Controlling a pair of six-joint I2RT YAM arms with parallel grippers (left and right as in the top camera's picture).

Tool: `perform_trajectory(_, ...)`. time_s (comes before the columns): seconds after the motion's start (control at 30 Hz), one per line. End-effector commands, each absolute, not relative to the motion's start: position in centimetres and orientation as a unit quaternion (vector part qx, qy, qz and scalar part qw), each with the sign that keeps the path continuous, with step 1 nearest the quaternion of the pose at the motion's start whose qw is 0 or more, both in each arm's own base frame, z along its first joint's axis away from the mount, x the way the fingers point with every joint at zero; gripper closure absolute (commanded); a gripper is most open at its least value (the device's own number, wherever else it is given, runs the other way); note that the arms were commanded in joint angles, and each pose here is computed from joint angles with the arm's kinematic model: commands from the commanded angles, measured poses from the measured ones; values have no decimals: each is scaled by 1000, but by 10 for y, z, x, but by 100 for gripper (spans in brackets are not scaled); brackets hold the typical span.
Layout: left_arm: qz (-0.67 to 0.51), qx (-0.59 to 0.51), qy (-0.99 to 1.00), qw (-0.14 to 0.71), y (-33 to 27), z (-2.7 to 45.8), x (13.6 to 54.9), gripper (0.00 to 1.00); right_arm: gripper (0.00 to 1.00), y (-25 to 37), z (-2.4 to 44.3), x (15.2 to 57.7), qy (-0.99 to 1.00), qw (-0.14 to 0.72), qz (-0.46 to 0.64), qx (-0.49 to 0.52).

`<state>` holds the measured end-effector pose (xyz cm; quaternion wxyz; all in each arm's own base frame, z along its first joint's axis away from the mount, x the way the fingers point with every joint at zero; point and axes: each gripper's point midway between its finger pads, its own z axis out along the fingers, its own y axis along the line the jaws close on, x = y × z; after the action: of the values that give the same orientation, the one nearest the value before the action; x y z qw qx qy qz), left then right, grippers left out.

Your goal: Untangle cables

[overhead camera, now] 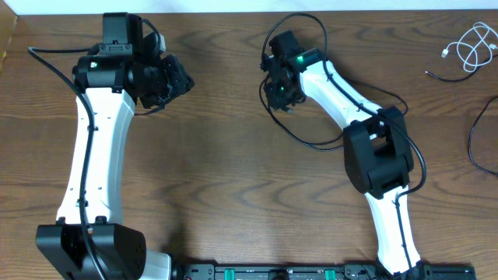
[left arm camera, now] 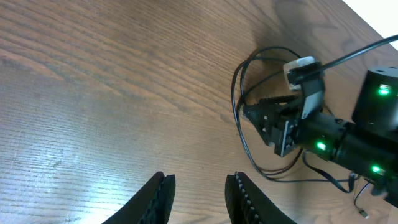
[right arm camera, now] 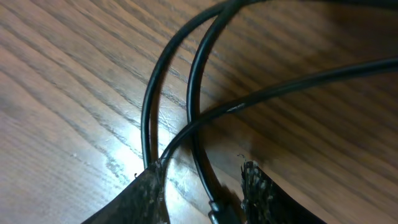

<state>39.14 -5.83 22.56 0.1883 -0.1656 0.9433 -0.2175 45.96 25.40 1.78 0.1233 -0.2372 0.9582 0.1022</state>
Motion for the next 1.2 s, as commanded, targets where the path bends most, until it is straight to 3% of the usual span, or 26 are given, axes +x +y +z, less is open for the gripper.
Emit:
perform_trajectory(0.0,-213,-163,945,187,-57,224,391,67,58,263,12,455,958,117,110,-239)
perform_trajectory(0.2,-213,-163,945,187,-57,223,391,67,44,276,12,455,953,129,112,-252)
perform_trajectory(0.5,-205,-165,948,178,-55,221,387,67,47,265,-19,446,955,101,62,-271)
perform_trajectory(0.63,-198,-167,949,178,-53,219,386,67,55,256,-20,447,957,97,41,-269)
perform_trajectory(0.9,-198,-167,949,178,-53,219,386,67,98,244,-24,423,962,45,29,-269)
perform_trajectory(1.07,-198,-167,949,178,-53,220,387,67,99,240,-24,410,962,15,31,-270)
perform_trajectory(1.17,-198,-167,949,178,-53,219,386,67,99,255,-12,398,953,-3,97,-287)
